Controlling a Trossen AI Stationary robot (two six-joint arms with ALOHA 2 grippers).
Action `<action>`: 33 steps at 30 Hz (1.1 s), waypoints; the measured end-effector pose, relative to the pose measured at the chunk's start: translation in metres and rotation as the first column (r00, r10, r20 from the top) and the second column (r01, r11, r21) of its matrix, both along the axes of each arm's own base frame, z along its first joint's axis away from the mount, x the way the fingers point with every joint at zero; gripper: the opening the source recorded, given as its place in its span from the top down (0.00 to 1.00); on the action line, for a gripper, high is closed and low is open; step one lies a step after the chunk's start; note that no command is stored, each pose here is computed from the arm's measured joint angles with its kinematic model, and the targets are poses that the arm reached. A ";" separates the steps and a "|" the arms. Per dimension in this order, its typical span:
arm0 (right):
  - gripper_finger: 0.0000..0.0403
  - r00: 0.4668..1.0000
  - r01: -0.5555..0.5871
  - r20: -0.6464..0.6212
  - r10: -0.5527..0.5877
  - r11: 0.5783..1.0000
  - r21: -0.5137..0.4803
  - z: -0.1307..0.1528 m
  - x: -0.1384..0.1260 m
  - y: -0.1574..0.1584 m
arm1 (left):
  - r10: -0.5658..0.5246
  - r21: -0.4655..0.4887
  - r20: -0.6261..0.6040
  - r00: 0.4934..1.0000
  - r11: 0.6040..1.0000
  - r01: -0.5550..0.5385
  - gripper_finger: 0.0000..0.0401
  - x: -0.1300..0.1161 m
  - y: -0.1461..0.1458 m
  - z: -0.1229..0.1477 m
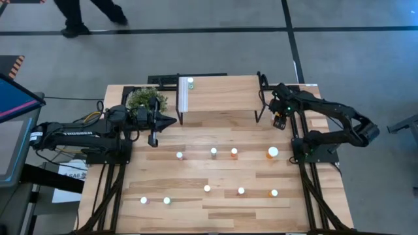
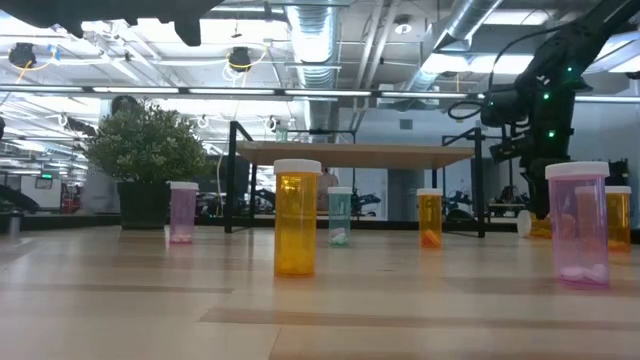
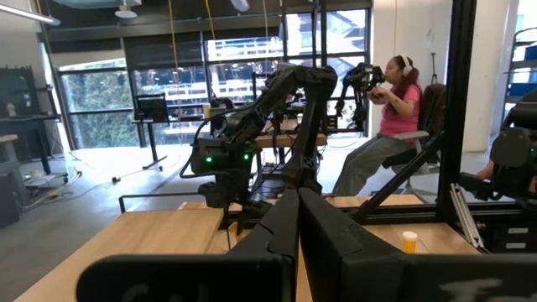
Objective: Pick and place medicine bottles onto shelf by color
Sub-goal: Put the top orange large pill bottle on the shelf
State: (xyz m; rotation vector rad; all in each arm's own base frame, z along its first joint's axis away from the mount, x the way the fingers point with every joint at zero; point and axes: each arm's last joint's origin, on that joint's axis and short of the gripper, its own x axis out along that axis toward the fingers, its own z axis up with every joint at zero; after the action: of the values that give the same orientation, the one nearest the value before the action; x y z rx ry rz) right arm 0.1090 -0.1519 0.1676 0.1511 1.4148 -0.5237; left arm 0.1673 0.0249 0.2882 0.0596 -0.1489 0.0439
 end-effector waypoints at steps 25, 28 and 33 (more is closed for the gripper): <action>0.52 0.994 -0.002 -0.113 0.012 0.997 0.083 -0.017 0.006 -0.003 | 0.001 0.001 -0.006 1.000 1.000 -0.001 1.00 0.000 0.000 -0.001; 0.55 0.992 0.020 -0.129 -0.006 0.994 0.107 -0.013 0.005 -0.002 | 0.001 0.001 -0.006 1.000 1.000 -0.001 1.00 0.000 0.000 -0.001; 0.54 0.988 0.061 -0.147 -0.041 0.989 0.133 -0.006 0.005 -0.002 | 0.001 0.001 -0.006 1.000 1.000 -0.001 1.00 0.000 0.000 -0.001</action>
State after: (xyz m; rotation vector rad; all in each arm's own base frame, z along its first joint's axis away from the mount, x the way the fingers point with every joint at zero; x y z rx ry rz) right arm 0.1138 -0.1539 0.1618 0.2653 1.5920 -0.4870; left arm 0.1674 0.0249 0.2877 0.0610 -0.1431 0.0443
